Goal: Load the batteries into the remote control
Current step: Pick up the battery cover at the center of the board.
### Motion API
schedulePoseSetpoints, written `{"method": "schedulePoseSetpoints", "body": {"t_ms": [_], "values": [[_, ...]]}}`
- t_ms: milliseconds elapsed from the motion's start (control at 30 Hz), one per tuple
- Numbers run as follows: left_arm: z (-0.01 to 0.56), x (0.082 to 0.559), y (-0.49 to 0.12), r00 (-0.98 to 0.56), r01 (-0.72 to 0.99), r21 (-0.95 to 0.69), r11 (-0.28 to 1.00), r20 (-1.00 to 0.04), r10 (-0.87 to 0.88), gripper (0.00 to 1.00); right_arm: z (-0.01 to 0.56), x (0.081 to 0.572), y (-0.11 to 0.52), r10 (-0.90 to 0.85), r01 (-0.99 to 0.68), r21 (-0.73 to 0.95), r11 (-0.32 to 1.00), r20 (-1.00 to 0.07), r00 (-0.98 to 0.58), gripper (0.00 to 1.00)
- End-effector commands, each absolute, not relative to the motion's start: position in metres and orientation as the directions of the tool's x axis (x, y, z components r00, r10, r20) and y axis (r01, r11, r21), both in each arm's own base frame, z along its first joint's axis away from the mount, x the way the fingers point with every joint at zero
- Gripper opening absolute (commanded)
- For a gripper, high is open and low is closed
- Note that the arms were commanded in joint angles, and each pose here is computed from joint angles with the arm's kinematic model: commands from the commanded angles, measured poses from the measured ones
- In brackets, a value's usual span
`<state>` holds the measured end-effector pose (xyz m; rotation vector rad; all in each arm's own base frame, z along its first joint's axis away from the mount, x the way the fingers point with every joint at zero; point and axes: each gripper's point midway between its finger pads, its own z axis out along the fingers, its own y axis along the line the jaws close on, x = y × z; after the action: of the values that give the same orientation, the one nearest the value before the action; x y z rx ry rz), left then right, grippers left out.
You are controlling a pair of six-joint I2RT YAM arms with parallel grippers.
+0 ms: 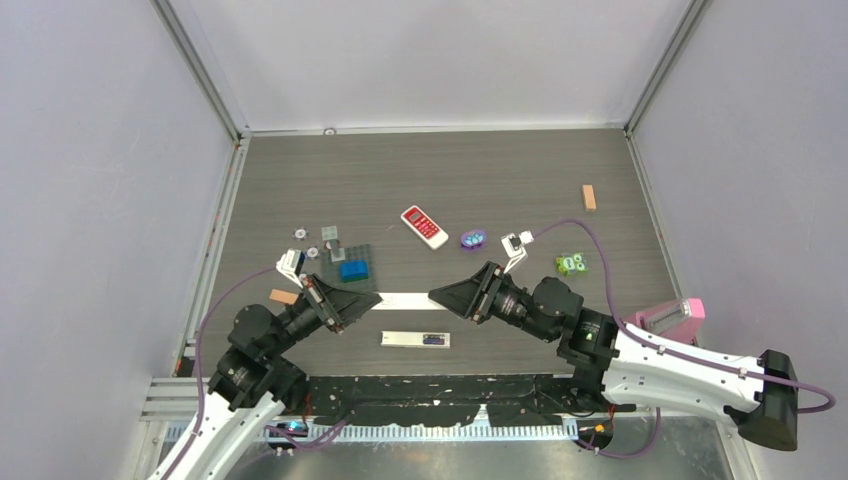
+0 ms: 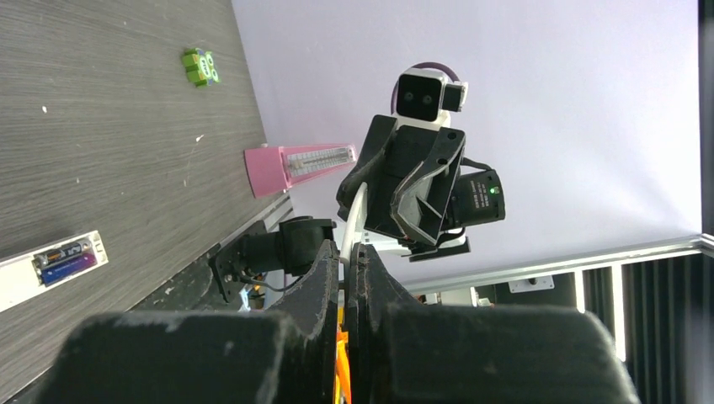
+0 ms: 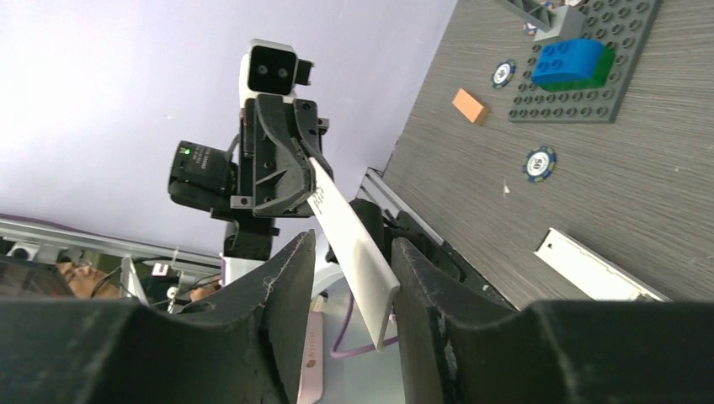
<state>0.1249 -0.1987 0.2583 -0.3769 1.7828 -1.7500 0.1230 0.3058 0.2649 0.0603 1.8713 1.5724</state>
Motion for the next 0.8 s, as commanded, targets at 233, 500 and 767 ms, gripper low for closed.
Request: {"method": "schedulePoseSetpoints", "body": {"t_ms": [233,500,767], "values": [[0.264,0.126,-0.198,-0.768,0.225,-0.972,0.067,-0.219,-0.602,0.00,0.296,0.111,0.309,0.435,-0.423,0.892,0.158,-0.448,-0.781,0.35],[0.267,0.126,-0.199,-0.769,0.234,-0.970,0.074,-0.231,-0.596,0.00,0.293,0.106,0.309,0.407,-0.437,0.885,0.162,-0.463,-0.787,0.28],[0.255,0.127,-0.194,-0.744,0.257,-0.954,0.151,-0.296,-0.599,0.62,0.273,0.106,0.308,0.387,-0.420,0.885,0.202,-0.466,-0.796,0.05]]}}
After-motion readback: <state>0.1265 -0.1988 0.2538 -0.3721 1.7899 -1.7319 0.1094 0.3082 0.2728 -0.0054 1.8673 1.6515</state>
